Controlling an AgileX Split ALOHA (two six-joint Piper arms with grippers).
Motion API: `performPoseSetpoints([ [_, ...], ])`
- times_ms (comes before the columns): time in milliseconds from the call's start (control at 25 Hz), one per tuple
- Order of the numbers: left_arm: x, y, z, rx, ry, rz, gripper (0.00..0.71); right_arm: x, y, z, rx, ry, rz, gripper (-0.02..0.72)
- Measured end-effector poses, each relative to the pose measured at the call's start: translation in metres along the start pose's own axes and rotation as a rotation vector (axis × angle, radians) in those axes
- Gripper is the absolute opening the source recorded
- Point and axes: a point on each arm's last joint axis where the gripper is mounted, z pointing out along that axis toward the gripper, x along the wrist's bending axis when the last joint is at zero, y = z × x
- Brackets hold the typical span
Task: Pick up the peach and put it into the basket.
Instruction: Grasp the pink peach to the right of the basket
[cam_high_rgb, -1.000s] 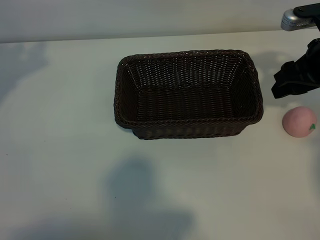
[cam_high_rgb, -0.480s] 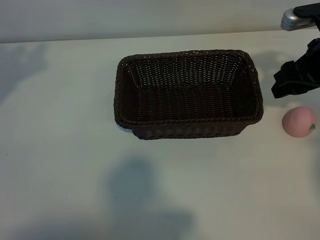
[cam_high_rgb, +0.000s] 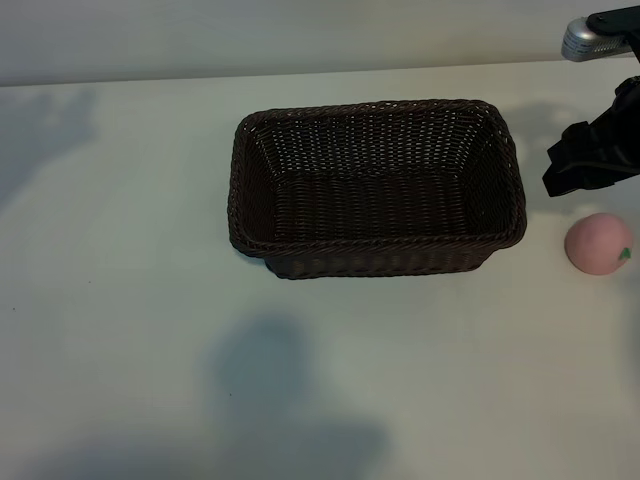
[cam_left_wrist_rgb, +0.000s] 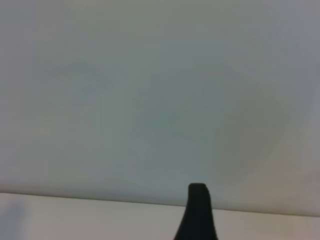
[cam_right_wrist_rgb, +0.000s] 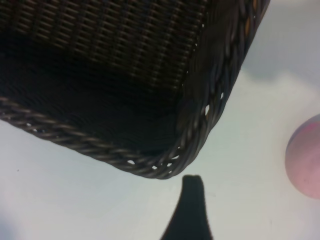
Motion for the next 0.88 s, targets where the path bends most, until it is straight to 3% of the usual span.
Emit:
performPoseSetpoints([
  [280,-0.006,0.0,-0.004,0.005,-0.031,0.008,0.594,0.0,0.0,0.0,0.0,0.0,0.0,0.594],
  [880,-0.01,0.011,-0.017,-0.101,0.032,0.113,0.593,0.0,0.0,0.0,0.0,0.001,0.001,0.594],
])
